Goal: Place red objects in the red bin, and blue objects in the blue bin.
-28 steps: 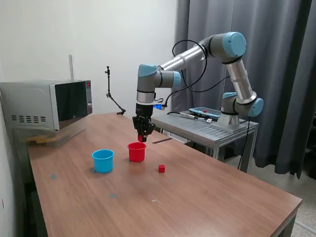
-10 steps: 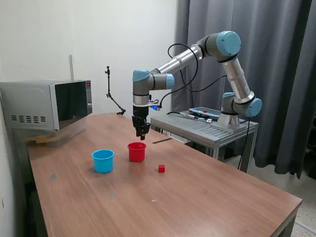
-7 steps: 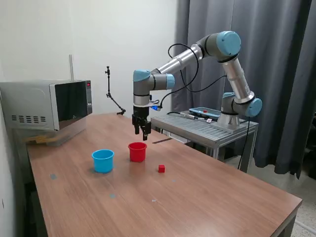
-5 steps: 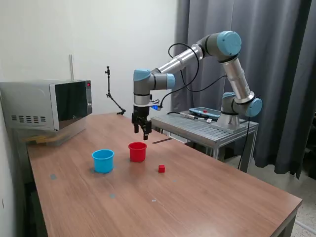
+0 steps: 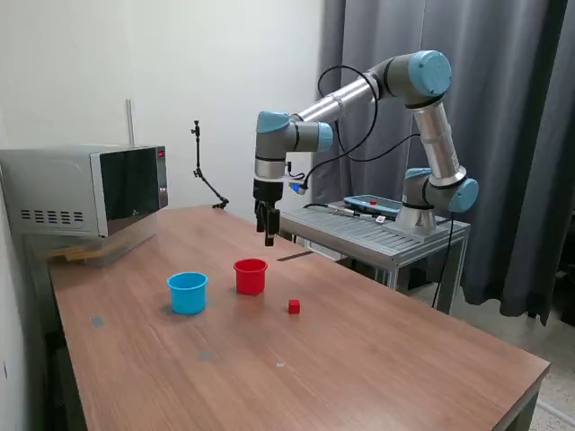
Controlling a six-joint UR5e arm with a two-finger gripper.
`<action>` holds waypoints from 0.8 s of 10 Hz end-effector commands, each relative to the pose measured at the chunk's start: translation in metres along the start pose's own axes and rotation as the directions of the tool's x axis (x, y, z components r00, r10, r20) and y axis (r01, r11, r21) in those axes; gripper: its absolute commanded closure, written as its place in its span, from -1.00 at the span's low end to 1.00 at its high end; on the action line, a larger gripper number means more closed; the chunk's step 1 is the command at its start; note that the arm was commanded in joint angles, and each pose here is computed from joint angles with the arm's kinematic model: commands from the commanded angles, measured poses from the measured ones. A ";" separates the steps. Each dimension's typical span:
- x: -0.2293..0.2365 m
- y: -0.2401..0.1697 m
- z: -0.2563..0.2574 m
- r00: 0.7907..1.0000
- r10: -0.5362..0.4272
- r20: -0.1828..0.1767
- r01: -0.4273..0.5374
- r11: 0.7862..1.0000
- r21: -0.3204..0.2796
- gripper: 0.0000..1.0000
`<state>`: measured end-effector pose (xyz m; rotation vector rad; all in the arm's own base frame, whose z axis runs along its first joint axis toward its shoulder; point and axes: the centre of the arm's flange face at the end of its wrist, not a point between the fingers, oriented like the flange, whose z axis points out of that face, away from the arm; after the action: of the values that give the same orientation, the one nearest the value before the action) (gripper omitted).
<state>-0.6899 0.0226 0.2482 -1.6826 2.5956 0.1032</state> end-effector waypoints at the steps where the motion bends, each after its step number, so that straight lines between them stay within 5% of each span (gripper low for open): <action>1: 0.049 -0.033 0.000 0.988 0.152 -0.037 -0.151 0.988 0.032 -1.00; 3: 0.073 -0.048 0.007 0.967 0.202 -0.154 -0.185 0.976 0.117 -1.00; 8: 0.088 -0.076 0.036 0.970 0.209 -0.126 -0.185 0.966 0.179 -1.00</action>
<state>-0.6628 -0.0829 0.2128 -1.4292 2.7961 -0.2097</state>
